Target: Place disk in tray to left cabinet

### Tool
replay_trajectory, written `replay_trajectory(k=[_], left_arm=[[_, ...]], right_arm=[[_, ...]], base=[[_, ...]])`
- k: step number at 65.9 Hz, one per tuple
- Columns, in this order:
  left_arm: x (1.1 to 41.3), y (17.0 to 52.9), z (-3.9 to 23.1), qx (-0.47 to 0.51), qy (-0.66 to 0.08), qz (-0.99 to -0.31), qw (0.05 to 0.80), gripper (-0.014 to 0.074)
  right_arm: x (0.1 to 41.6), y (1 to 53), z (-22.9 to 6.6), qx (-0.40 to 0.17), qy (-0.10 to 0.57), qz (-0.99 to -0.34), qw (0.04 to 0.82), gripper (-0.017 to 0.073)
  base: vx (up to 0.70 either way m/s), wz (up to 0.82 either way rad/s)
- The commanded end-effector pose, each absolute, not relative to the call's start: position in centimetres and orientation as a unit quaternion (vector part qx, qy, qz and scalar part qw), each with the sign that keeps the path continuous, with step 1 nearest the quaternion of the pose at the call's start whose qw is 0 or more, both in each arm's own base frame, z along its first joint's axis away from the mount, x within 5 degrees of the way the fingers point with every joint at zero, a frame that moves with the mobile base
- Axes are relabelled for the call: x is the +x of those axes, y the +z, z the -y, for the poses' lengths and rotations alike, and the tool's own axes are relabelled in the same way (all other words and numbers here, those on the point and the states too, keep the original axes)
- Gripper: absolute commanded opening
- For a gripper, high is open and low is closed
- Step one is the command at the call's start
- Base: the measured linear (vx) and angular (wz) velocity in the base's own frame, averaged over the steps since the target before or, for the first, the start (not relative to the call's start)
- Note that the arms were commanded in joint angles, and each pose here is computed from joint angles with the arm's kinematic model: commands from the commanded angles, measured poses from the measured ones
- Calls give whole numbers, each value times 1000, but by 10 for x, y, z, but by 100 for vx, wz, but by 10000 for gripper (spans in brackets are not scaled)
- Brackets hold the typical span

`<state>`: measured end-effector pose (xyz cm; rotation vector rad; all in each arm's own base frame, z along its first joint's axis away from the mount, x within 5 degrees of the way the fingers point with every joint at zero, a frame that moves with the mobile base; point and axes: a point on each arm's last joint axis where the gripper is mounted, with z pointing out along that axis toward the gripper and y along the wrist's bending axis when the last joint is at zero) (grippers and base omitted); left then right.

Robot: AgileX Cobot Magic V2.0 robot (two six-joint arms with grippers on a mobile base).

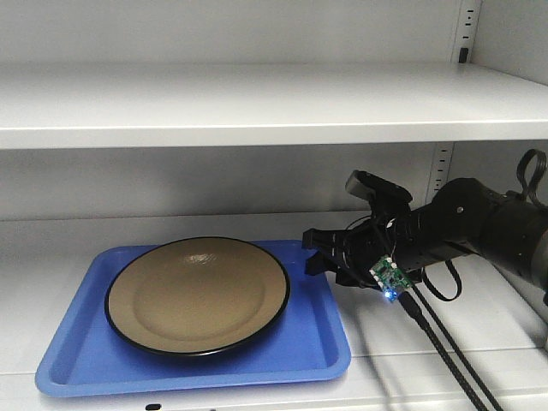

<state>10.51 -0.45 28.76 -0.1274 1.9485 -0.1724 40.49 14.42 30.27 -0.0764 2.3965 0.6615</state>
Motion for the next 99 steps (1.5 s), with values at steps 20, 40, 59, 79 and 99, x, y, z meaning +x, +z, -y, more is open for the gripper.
replay_trajectory(k=[20, 40, 59, 79, 99], left_arm=[[52, 224, 1, -23, -12, -754, 657, -8], [57, 189, 0, -46, -36, -720, 691, -8], [57, 194, -1, -47, -34, -703, 709, -6], [57, 193, -1, -47, -34, -704, 708, -6], [57, 193, -1, -47, -34, -704, 708, -6]], right_arm=[[398, 345, -141, -27, 268, -881, 388, 399], [398, 344, -142, -27, 270, -882, 385, 399], [398, 344, -142, -27, 270, -882, 385, 399], [398, 344, -142, -27, 270, -882, 385, 399], [396, 347, -142, -32, 269, -881, 387, 399]], base=[[0, 0], [0, 0], [0, 0], [0, 0], [0, 0]])
